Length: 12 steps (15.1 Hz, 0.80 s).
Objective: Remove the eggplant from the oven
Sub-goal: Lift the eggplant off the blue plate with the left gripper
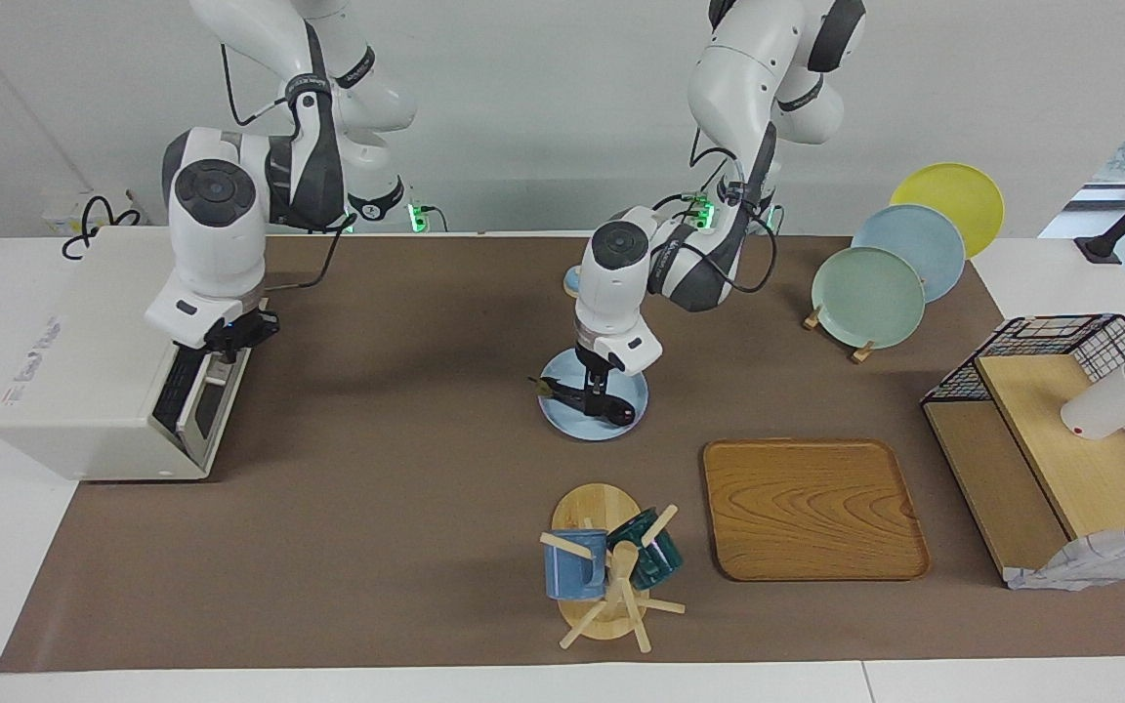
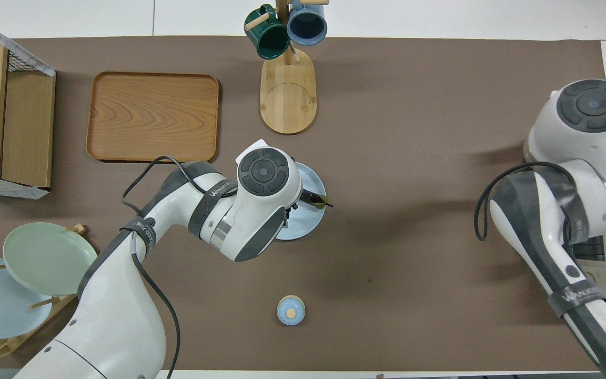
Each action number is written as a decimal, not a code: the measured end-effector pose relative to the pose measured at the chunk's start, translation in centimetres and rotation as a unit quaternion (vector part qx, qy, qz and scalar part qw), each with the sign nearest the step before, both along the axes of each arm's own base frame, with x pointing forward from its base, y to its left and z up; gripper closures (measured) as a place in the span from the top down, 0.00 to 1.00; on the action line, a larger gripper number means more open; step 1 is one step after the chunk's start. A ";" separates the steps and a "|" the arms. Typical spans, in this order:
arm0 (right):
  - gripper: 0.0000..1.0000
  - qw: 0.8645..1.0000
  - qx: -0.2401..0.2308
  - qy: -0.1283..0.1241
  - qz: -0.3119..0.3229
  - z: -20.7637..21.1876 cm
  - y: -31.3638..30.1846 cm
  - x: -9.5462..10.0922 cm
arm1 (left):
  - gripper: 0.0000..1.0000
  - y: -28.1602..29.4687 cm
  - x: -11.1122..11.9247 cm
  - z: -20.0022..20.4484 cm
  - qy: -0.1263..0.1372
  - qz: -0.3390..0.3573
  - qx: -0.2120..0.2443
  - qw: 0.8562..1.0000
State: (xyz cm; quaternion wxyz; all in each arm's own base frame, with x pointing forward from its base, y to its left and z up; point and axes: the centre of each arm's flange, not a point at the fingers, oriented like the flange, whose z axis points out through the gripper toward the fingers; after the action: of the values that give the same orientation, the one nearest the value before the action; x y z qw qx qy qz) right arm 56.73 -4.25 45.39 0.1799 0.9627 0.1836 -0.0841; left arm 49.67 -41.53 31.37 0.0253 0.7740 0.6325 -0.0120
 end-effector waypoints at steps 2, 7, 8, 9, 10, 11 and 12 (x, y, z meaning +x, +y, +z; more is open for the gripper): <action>0.01 1.000 0.015 0.006 -0.016 0.9 -1.3 0.2 | 0.89 0.0 0.0 -0.1 -0.002 0.000 -0.001 1.000; 0.01 0.995 0.072 0.015 -0.062 8.6 -0.3 0.5 | 0.74 0.0 0.1 -0.3 -0.003 -0.001 -0.001 1.000; 0.03 0.994 0.085 0.010 -0.067 10.7 0.1 0.5 | 0.61 0.1 0.2 -0.3 -0.003 0.000 0.000 1.000; 0.04 0.993 0.097 0.006 -0.071 12.6 0.3 0.3 | 0.50 0.3 0.4 -0.3 -0.004 0.002 0.000 1.000; 0.08 0.991 0.112 0.001 -0.073 14.1 0.6 0.2 | 0.39 0.4 0.5 -0.3 -0.005 0.004 0.001 1.000; 0.22 0.989 0.126 -0.004 -0.074 15.3 0.9 0.1 | 0.36 0.5 0.6 -0.3 -0.005 0.005 0.001 1.000; 0.32 0.988 0.135 -0.008 -0.075 16.0 1.1 0.0 | 0.36 0.6 0.7 -0.3 -0.006 0.005 0.001 1.000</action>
State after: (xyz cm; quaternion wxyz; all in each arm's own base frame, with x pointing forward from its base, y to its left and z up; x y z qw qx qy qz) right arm 56.74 -3.10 61.38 0.0431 0.9899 0.1190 -0.0643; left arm 50.33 -40.94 31.05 0.0286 0.7709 0.6363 -0.0071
